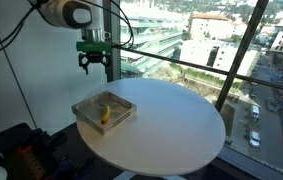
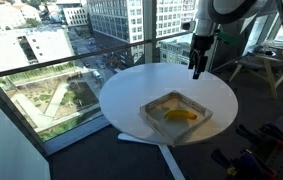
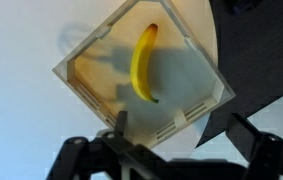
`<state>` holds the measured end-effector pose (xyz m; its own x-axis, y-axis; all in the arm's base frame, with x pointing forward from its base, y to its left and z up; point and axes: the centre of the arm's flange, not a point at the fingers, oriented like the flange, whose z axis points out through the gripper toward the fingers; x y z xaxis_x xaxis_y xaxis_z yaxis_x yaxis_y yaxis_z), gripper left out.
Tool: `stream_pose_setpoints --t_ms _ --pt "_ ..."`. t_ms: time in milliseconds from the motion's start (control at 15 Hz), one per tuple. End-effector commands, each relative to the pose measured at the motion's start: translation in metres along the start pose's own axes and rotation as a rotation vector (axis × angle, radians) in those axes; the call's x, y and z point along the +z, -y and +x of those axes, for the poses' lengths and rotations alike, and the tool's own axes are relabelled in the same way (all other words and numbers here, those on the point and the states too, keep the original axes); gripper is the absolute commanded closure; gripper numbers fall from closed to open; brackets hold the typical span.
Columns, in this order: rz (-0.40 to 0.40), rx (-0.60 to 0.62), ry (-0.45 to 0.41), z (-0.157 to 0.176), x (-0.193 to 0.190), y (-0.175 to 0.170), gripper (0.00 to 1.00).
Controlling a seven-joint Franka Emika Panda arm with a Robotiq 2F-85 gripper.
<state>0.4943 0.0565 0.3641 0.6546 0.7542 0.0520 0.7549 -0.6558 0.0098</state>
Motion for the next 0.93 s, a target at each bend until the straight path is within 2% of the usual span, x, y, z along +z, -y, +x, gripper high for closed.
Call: stream_pose_setpoints --t_ms 0,867 --pt "-0.011 -0.05 -0.01 0.008 0.009 -0.013 0.0" --pt "-0.061 -0.084 -0.064 0.022 0.049 -0.024 0.0"
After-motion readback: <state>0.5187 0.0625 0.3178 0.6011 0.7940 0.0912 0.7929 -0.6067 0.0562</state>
